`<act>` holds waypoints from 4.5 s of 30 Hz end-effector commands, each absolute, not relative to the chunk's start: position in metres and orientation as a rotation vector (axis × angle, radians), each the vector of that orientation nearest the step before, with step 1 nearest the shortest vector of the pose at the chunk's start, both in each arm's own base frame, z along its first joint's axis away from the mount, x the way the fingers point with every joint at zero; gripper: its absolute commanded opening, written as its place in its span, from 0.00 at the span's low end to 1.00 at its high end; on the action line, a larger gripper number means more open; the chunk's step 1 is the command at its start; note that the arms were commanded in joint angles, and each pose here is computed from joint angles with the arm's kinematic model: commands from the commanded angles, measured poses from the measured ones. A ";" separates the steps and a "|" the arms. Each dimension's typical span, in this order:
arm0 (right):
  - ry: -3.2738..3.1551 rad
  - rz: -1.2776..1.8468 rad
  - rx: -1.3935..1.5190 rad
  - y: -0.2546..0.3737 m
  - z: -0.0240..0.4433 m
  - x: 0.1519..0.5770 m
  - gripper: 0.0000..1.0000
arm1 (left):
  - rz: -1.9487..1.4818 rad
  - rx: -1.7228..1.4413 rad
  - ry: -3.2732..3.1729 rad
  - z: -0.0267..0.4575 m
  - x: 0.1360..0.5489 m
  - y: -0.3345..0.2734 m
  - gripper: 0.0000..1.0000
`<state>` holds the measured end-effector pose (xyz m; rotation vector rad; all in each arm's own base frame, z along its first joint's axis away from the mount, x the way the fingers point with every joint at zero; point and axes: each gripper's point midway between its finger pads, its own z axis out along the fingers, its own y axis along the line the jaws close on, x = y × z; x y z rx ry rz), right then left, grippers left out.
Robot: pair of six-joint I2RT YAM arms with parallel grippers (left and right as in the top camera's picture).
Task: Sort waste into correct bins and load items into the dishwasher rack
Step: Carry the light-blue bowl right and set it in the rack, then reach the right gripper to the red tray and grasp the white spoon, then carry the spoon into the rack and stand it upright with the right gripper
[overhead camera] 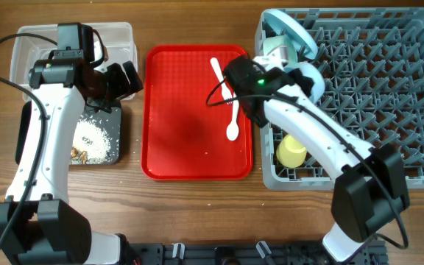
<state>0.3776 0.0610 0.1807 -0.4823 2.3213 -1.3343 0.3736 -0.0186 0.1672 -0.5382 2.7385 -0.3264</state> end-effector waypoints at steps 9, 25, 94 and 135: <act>2.433 -1.187 -0.712 0.094 0.151 0.368 0.50 | -0.322 -0.538 2.713 0.175 0.377 -0.016 1.00; 2.431 -0.205 -0.610 0.204 0.222 0.393 1.00 | -0.322 -0.538 2.713 0.175 0.377 -0.016 1.00; 2.659 0.154 -0.375 0.228 0.181 0.372 0.04 | -0.322 -0.538 2.713 0.175 0.377 -0.016 1.00; 2.815 -0.434 -0.183 0.015 0.142 0.347 0.28 | -0.322 -0.538 2.713 0.175 0.377 -0.016 1.00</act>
